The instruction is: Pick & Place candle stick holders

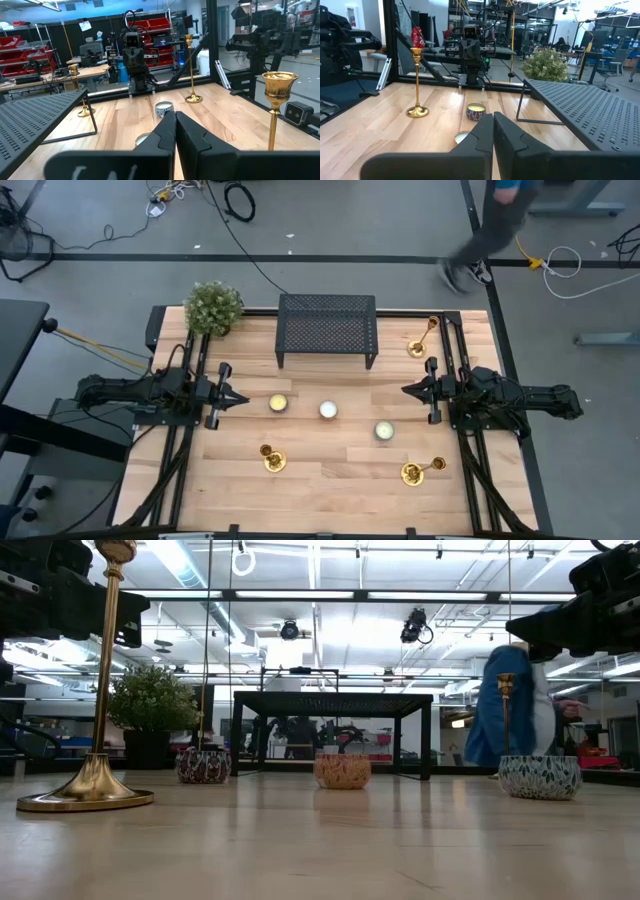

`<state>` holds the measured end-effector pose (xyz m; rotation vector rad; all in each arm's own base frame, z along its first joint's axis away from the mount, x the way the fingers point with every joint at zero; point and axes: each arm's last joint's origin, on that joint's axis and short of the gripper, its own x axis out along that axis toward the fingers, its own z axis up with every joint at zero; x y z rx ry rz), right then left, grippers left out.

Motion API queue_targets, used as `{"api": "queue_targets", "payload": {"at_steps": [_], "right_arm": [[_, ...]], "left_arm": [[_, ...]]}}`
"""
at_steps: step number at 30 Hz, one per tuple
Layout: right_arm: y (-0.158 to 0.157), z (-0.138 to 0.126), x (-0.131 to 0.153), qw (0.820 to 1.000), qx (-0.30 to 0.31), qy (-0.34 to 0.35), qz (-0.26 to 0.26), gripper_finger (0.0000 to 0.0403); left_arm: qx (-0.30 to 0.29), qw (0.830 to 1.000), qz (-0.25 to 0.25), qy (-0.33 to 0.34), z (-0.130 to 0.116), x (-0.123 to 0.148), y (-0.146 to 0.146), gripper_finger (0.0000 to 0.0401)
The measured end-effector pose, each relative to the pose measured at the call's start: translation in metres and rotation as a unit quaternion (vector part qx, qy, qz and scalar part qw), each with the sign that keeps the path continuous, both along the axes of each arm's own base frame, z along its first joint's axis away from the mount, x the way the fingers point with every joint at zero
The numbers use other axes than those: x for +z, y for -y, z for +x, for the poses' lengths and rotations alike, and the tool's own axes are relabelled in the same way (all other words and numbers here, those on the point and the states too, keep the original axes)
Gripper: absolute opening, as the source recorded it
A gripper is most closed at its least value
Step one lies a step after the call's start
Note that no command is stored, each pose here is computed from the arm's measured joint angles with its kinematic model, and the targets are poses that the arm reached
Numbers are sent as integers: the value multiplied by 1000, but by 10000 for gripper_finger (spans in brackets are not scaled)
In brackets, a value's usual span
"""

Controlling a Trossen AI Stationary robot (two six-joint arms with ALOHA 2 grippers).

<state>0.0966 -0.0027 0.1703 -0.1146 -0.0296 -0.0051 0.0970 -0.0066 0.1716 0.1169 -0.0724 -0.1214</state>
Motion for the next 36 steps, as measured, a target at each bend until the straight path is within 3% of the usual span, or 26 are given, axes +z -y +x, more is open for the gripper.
{"api": "queue_targets", "payload": {"at_steps": [30, 36], "right_arm": [[0, 0, 0, 1000, 0, 0, 0, 13], [0, 0, 0, 1000, 0, 0, 0, 13]], "left_arm": [[0, 1000, 0, 12, 0, 2, 0, 14], [-12, 995, -78, 53, -2, 12, 0, 14]]}}
